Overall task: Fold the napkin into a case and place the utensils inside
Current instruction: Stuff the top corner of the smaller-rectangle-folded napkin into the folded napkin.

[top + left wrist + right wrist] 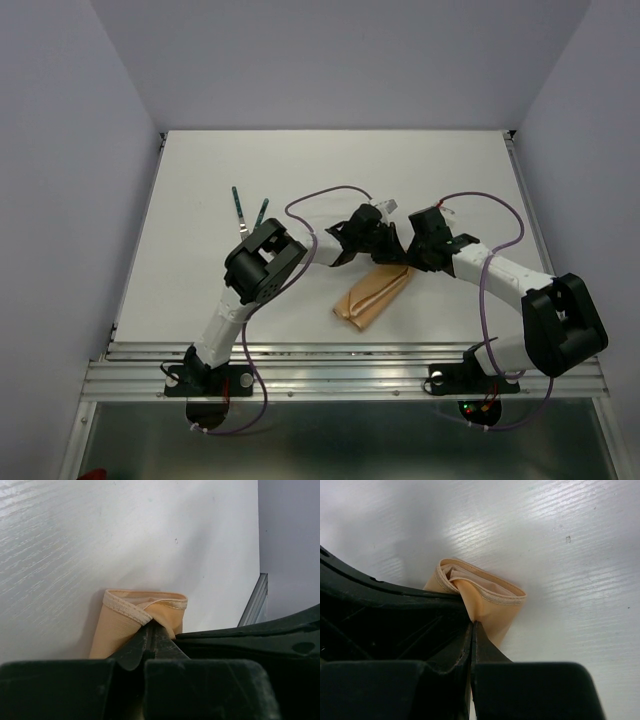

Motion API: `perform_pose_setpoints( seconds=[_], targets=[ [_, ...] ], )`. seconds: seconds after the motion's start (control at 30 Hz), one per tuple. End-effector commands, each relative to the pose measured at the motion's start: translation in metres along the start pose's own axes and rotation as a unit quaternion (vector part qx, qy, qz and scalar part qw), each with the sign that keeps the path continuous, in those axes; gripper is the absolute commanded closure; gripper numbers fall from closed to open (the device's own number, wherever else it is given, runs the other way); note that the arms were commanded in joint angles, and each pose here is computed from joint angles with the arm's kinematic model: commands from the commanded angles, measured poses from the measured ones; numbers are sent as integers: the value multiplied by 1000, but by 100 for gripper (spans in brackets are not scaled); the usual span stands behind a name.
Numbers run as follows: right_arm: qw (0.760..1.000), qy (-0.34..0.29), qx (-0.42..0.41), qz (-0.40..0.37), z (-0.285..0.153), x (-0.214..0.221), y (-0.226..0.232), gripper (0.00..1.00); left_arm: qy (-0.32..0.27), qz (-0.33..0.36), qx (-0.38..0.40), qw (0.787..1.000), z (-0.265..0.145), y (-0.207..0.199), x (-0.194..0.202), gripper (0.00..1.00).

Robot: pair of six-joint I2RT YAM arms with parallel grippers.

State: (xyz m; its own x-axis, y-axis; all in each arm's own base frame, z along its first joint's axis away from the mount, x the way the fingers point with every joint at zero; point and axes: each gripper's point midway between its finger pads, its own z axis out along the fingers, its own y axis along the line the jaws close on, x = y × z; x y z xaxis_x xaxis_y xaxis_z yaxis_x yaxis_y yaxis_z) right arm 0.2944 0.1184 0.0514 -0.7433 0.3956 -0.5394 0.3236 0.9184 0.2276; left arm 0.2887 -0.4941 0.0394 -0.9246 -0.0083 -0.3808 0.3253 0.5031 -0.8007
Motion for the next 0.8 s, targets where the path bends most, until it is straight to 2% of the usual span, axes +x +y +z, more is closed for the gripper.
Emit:
perform_pose_setpoints(
  seconds=[0.0,0.4,0.57,0.77],
  targets=[
    [999,-18,-32,10,-10,-17,19,99,-4,13,42,999,5,-30,-7,100],
    [999,-20,-31,13,-10,-17,18,99,1,22,19,1000,7,-20,3,100],
    [999,-18,-25,13,-8,-14,14,99,-3,29,36,999,-16,-43,-1,100],
    [1000,-13,-20,9,-5,-10,11,99,22,27,21,999,-31,-49,6,100]
  ],
)
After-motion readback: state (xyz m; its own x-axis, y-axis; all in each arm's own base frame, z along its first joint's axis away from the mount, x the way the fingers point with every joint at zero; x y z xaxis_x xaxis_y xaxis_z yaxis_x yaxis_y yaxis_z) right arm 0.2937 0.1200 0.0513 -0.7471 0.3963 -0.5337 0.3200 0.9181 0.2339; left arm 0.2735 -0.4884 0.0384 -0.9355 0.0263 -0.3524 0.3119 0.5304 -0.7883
